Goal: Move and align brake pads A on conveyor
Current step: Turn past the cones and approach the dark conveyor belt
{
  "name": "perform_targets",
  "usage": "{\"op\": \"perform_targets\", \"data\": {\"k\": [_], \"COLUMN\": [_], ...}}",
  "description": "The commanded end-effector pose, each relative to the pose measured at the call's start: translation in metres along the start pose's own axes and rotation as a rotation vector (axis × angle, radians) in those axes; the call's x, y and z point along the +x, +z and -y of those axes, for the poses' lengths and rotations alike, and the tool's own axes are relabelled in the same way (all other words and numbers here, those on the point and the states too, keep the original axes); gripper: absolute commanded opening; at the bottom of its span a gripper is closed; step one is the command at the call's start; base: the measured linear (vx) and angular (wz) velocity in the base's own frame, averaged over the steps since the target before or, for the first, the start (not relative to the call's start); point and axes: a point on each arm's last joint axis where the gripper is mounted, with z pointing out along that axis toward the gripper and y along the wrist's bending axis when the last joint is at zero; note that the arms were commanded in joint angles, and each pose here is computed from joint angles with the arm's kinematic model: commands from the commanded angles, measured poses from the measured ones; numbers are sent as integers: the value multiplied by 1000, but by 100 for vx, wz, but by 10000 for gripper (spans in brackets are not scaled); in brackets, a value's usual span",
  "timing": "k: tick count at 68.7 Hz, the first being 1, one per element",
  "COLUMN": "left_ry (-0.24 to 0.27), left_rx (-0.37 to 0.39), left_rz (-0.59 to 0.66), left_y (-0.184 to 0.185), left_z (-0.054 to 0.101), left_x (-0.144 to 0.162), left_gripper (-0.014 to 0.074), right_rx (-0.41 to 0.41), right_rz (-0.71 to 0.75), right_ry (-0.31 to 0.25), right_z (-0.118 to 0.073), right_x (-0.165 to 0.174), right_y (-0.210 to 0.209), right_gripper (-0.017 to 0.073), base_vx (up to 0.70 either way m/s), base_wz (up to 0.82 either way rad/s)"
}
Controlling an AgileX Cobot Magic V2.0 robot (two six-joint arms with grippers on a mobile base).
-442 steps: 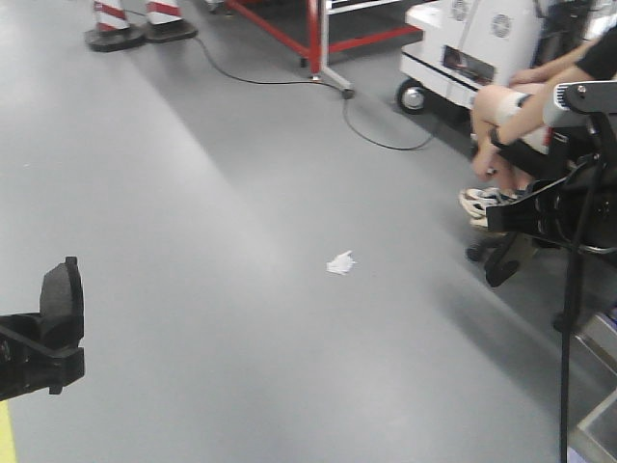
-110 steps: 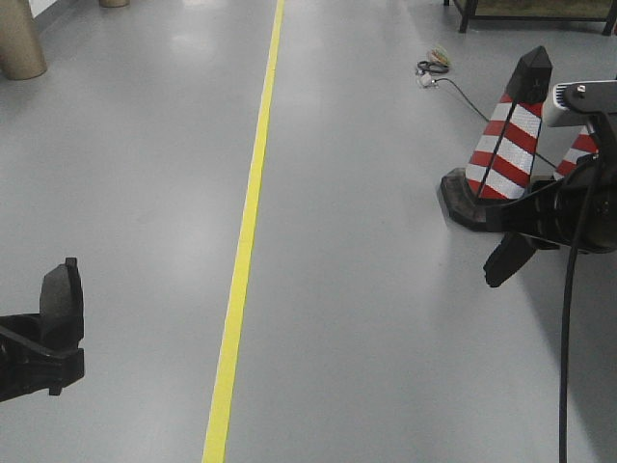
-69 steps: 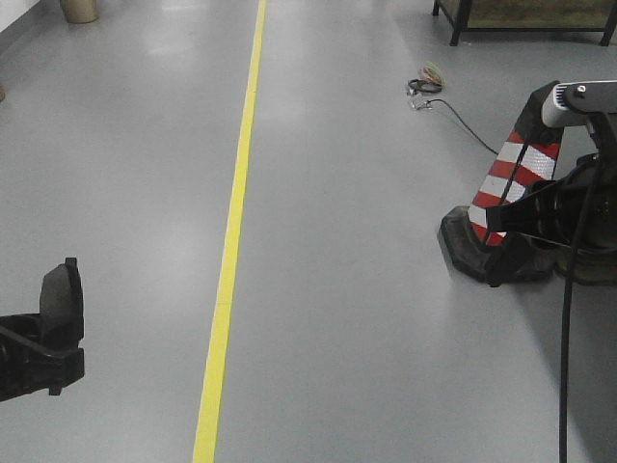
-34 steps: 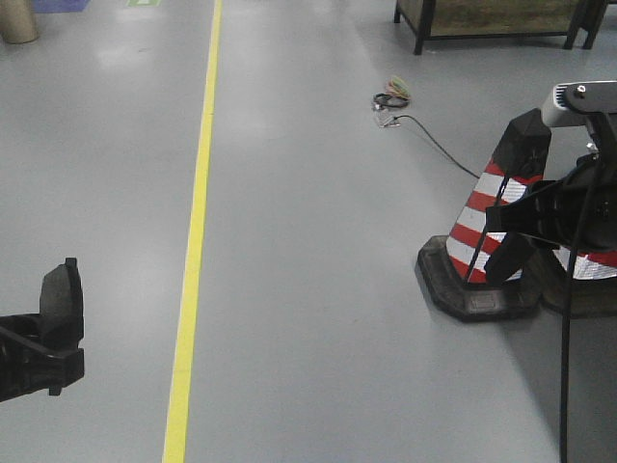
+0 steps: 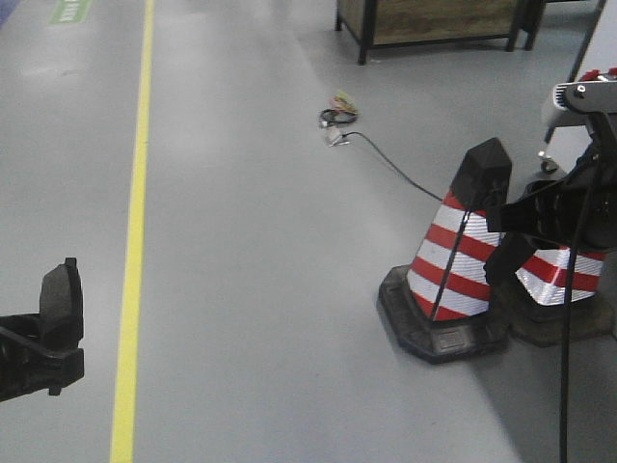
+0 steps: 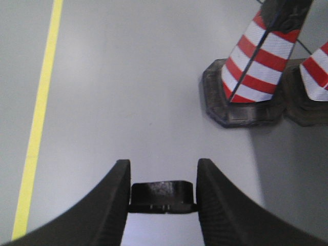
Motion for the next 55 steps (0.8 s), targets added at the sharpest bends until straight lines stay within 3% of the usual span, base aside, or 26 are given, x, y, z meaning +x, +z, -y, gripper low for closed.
{"op": "perform_targets", "data": {"k": [1, 55], "left_ry": [2, 2], "left_rx": [41, 41], "left_rz": [111, 111], "left_y": [-7, -7], "left_z": [5, 5], "left_x": [-15, -15], "left_gripper": [2, 2], "right_rx": [-5, -5], "right_rz": [132, 132], "right_ry": [-5, -5], "right_z": [0, 0], "right_x": [-15, -15], "right_y": [-16, -16], "right_gripper": [4, 4], "base_vx": [44, 38], "base_wz": [-36, -54]}}
